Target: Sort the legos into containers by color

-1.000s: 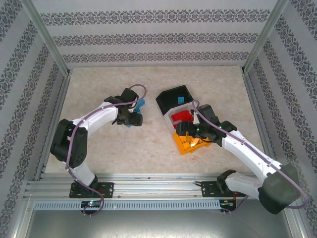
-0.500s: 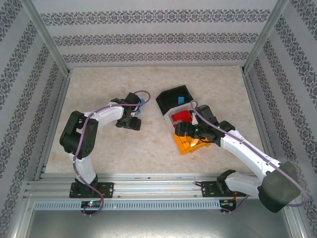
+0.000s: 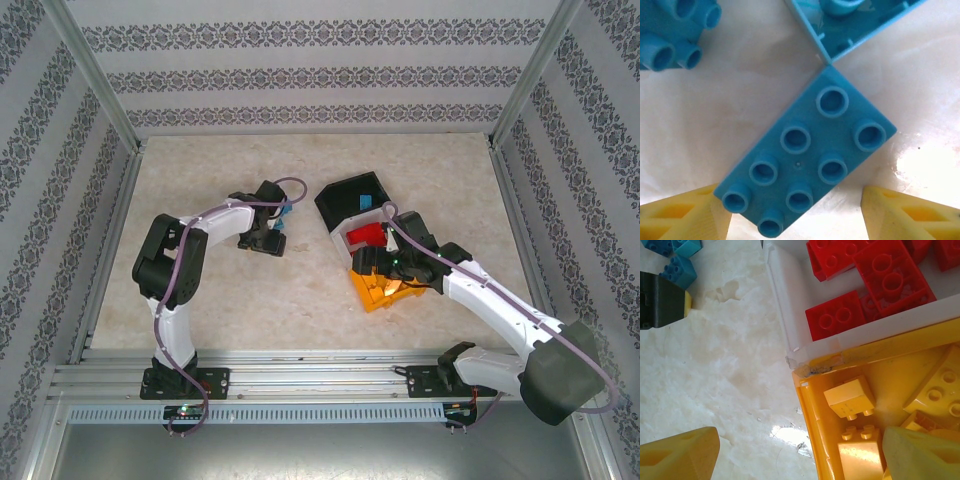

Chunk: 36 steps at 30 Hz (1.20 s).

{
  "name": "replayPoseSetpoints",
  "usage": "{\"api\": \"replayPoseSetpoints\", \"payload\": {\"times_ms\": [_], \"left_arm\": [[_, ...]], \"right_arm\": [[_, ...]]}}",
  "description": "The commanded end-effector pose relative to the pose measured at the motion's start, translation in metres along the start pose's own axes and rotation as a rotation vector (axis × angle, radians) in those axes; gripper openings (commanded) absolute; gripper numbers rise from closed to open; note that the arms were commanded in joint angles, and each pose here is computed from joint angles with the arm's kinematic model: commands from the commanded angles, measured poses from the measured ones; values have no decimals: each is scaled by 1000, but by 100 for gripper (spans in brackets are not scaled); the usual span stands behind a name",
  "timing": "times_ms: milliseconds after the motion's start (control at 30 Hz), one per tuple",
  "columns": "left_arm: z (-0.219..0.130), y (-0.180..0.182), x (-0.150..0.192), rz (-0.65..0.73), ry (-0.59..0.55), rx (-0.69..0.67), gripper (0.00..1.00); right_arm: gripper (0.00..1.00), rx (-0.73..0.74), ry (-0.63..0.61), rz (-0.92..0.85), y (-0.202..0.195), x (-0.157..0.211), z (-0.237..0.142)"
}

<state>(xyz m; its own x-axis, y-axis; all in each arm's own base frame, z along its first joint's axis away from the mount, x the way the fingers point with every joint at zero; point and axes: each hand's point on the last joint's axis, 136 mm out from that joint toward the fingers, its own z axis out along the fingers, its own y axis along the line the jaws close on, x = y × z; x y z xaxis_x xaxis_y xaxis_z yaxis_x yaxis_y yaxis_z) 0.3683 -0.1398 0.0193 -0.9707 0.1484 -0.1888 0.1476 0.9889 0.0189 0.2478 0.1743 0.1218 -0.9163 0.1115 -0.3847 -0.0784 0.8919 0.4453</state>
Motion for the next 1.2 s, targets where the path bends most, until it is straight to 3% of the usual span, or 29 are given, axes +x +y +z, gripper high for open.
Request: {"api": "replayPoseSetpoints", "payload": {"times_ms": [0,500,733,800,867,1033,1167], "left_arm": [[0,17,-19,-8,-45,-52,69],[10,8,-37,4,-46,-13,69],[11,-6,-14,1,-27,28,46],[9,-9,-4,-6,-19,39,28],[6,-13,4,-8,-23,53,21],[-10,-18,27,-30,-29,88,21],[-35,-39,25,-93,-78,225,21]], "right_arm": [[85,21,-3,11,-2,1,3],[85,23,4,10,-1,2,5],[85,17,-11,14,0,1,2],[85,16,-15,13,1,0,1],[85,13,-21,10,3,-1,0],[85,14,-32,2,3,-3,-3],[85,30,-48,0,-2,-7,-8]]}}
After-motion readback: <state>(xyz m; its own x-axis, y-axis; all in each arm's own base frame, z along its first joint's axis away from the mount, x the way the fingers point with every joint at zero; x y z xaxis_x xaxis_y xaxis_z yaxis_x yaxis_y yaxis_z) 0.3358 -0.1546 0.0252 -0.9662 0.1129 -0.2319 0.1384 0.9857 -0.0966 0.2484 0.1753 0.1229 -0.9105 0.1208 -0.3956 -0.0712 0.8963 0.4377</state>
